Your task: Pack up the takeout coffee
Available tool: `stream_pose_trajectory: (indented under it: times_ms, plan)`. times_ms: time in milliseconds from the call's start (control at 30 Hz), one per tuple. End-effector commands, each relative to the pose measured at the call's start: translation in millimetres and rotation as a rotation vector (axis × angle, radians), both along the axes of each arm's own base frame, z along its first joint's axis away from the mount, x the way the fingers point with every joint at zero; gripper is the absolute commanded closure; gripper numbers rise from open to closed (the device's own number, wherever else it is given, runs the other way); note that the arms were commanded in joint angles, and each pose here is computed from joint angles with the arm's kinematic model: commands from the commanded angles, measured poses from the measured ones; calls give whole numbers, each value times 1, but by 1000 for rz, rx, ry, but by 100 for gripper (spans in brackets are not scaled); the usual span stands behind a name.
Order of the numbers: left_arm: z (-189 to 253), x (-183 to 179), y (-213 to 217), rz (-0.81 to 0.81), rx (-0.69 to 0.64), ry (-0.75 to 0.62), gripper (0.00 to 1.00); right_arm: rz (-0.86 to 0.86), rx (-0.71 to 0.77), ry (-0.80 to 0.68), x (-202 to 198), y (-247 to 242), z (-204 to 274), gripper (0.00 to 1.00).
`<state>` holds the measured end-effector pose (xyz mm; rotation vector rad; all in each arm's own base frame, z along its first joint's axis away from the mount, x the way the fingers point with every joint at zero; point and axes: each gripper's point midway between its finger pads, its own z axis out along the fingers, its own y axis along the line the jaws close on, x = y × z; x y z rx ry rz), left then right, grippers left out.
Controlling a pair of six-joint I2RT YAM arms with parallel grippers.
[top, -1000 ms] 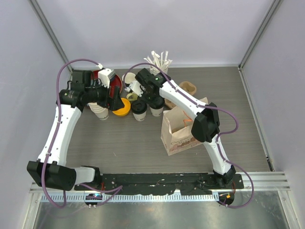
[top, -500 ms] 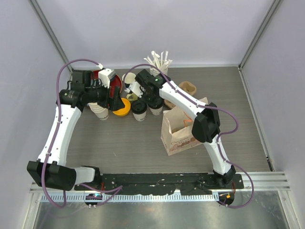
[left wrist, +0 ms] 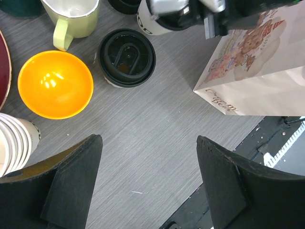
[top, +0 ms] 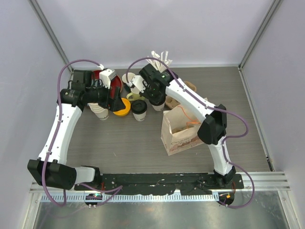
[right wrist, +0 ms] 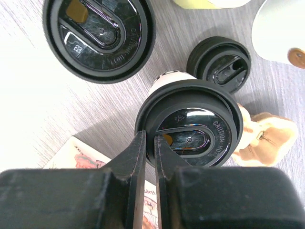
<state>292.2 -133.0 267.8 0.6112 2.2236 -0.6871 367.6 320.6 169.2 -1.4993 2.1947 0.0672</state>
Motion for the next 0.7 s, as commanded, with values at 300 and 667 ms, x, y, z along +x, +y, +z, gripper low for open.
stream_pose_trajectory:
  times_ms: [300,667]
  plan:
    - [17,-3,-6,-35,-44,-18,20,-44,352,-152,-30,0,152,99]
    - [21,-15,-29,-94,-60,-11,27,-169,567,-271,-66,-41,251,99]
